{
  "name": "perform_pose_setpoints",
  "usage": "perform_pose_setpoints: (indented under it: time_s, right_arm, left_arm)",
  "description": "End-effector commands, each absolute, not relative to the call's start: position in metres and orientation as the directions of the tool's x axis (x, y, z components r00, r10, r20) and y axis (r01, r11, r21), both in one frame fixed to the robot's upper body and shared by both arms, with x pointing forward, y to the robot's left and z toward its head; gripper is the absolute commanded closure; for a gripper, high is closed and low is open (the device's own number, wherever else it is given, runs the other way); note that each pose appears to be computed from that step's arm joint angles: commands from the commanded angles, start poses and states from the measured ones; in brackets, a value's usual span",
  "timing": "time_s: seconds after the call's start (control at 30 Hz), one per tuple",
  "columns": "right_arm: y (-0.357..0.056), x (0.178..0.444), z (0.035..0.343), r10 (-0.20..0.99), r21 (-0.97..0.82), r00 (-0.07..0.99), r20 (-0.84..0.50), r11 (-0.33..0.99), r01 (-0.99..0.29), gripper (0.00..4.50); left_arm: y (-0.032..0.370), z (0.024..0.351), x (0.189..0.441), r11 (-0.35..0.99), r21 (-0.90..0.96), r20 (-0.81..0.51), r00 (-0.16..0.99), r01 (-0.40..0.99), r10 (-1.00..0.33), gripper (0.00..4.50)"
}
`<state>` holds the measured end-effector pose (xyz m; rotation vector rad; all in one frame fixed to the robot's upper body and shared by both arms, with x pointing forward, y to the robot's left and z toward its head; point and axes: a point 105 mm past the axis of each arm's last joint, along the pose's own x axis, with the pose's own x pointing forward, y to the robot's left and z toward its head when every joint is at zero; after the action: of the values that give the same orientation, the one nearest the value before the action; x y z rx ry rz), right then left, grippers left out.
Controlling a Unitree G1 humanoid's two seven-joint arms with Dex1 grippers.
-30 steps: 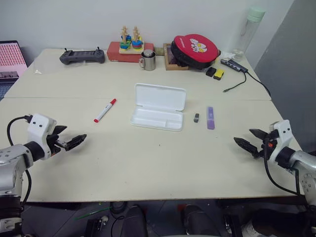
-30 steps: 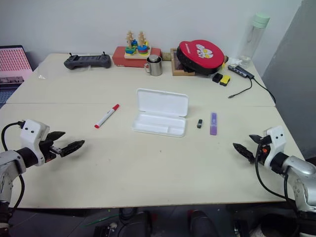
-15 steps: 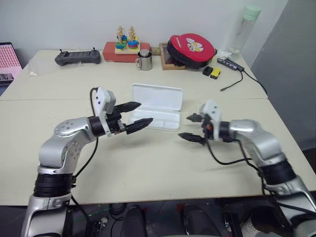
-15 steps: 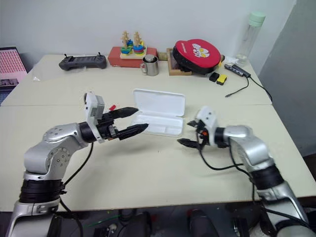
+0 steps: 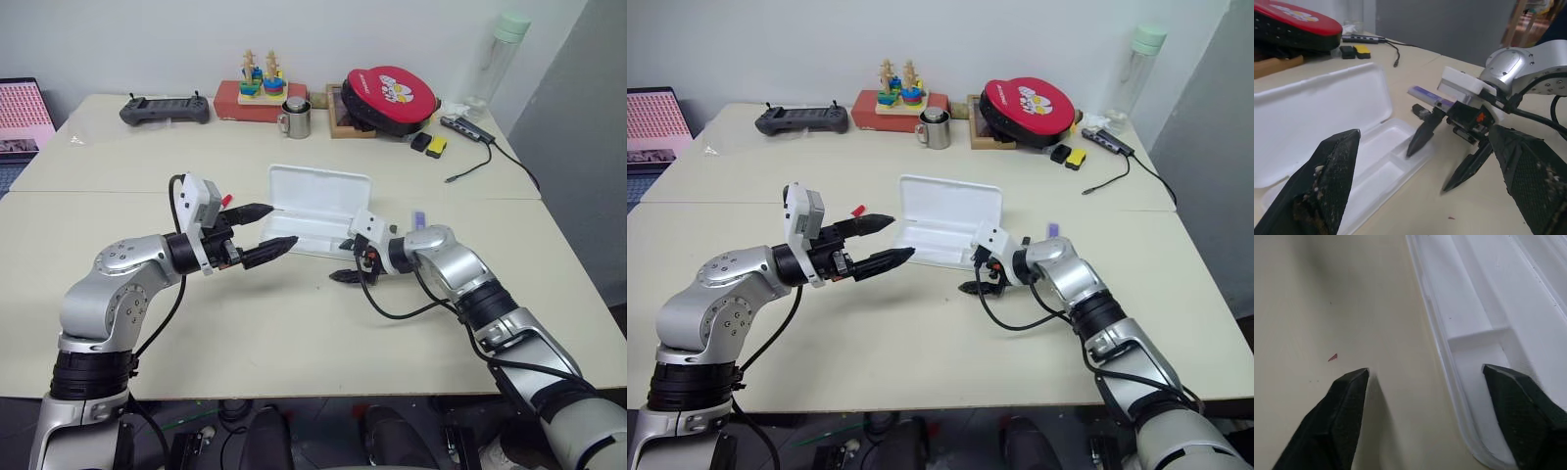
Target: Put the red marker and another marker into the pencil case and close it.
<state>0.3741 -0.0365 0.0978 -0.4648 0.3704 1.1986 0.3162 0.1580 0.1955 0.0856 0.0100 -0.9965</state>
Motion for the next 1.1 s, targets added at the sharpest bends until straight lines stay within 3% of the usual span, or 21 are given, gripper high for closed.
perform_pose_setpoints:
  time_s: [0.03,0.47,0.63,0.8,1.1]
  right_arm:
    - [-0.039,0.380,0.103,0.796,-0.170,0.339,-0.501,0.294,-0.941,1.73]
    - [-0.036,0.382,0.107,0.817,-0.225,0.358,-0.452,0.284,-0.932,4.46]
    - [-0.029,0.374,0.110,0.852,-0.276,0.340,-0.399,0.242,-0.930,4.46]
    - [-0.027,0.346,0.097,0.875,-0.246,0.207,-0.438,0.105,-0.964,4.46]
    - [-0.025,0.321,0.091,0.878,-0.214,0.106,-0.466,0.005,-0.977,4.46]
  left_arm:
    - [0.160,0.209,0.315,0.548,0.122,-0.013,0.553,0.828,-0.833,0.00]
    - [0.161,0.210,0.317,0.549,0.100,-0.008,0.552,0.830,-0.834,0.00]
    - [0.161,0.208,0.317,0.546,0.101,-0.020,0.550,0.832,-0.835,0.00]
    - [0.162,0.207,0.315,0.537,0.094,-0.026,0.541,0.838,-0.840,0.00]
    - [0.160,0.191,0.299,0.478,0.072,-0.104,0.483,0.875,-0.869,0.00]
